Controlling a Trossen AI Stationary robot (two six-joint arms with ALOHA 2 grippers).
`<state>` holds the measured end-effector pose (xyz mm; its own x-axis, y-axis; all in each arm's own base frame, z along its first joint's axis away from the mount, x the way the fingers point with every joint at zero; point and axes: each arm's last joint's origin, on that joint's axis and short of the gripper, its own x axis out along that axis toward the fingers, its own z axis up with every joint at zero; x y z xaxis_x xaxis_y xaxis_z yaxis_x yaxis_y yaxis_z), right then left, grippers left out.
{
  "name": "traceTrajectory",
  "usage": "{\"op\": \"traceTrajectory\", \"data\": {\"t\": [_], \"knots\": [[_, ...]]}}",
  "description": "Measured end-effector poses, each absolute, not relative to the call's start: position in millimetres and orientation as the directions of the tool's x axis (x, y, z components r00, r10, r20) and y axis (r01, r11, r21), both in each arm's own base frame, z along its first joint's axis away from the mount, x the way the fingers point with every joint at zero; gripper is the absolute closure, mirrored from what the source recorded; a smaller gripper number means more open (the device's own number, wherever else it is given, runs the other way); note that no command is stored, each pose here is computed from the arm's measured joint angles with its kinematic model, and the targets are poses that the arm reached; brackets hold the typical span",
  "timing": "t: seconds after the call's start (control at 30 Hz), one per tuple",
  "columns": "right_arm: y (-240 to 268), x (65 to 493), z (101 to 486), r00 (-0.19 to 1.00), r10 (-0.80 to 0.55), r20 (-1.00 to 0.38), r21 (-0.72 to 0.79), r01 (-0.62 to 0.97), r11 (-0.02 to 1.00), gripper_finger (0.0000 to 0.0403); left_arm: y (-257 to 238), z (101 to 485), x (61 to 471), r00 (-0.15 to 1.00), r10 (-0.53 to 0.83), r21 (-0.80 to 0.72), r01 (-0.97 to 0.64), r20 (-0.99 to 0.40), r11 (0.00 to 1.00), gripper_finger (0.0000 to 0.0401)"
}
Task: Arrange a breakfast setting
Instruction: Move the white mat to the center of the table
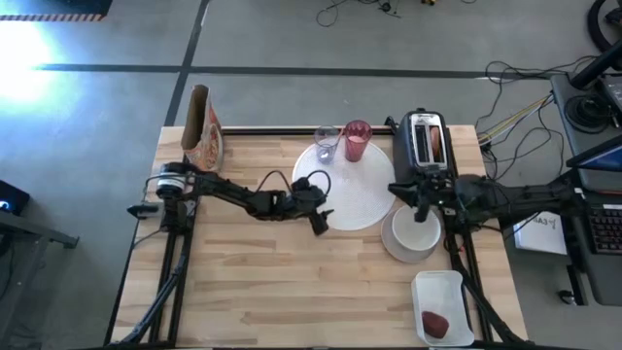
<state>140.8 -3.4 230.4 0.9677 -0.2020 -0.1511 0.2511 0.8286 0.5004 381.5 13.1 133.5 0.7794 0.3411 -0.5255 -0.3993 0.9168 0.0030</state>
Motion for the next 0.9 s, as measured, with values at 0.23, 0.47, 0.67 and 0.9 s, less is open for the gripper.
{"op": "traceTrajectory", "data": {"t": [0.23, 0.47, 0.67, 0.9], "knots": [[-3, 160, 245, 0.888, -0.217, -0.406, 0.404, 0.387, 0.829, 0.0344, 27, 118, 382, 0.729, 0.385, -0.062, -0.503, -0.567, 0.862, 0.017], [-3, 178, 256, 0.852, -0.216, -0.476, 0.37, 0.417, 0.83, 0.0344, 28, 104, 377, 0.638, 0.425, -0.028, -0.573, -0.642, 0.819, 0.017], [-3, 184, 251, 0.789, -0.217, -0.575, 0.316, 0.459, 0.83, 0.0344, 27, 102, 372, 0.596, 0.427, 0.001, -0.582, -0.68, 0.813, 0.017], [-3, 191, 243, 0.715, -0.218, -0.664, 0.27, 0.501, 0.822, 0.0344, 21, 99, 368, 0.56, 0.4, 0.004, -0.577, -0.725, 0.817, 0.017]]}}
